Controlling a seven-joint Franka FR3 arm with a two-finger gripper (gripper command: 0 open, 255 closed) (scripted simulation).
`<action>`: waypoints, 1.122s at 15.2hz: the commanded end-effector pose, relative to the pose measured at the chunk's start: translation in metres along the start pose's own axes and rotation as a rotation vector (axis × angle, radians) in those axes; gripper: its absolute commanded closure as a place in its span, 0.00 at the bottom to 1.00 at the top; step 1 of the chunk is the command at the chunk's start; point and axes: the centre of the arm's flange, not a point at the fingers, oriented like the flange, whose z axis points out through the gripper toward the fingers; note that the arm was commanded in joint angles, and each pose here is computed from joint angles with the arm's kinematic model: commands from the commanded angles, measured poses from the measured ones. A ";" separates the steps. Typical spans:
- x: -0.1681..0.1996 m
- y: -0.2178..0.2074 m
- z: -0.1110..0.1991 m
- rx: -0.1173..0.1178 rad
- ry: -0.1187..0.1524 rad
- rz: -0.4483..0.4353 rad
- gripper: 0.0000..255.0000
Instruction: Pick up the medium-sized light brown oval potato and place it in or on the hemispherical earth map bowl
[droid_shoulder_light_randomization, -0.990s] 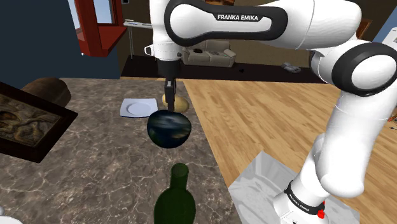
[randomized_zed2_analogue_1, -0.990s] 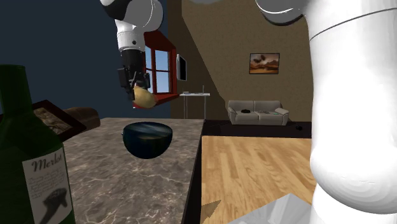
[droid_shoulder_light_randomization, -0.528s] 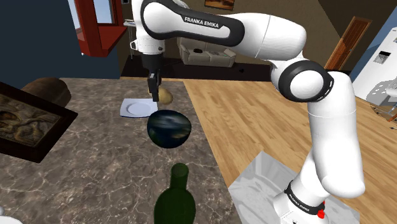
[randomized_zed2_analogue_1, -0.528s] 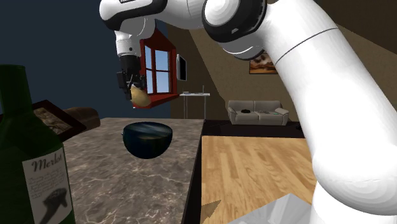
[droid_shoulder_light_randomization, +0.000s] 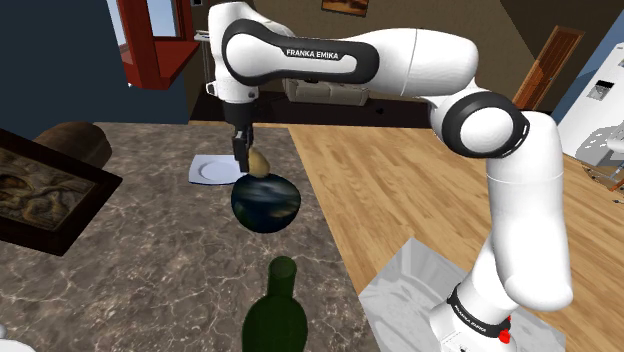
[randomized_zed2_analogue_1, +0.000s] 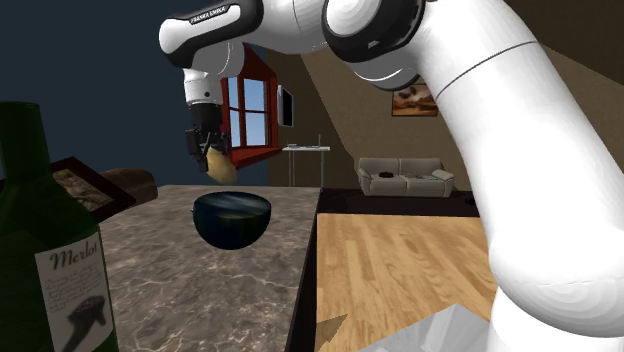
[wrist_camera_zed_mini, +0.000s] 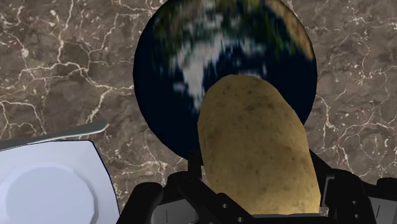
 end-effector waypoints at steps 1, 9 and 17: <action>0.002 0.000 0.011 0.000 0.001 0.000 1.00; 0.004 0.001 0.028 0.000 0.001 0.000 1.00; 0.004 0.001 0.028 0.000 0.001 0.000 0.00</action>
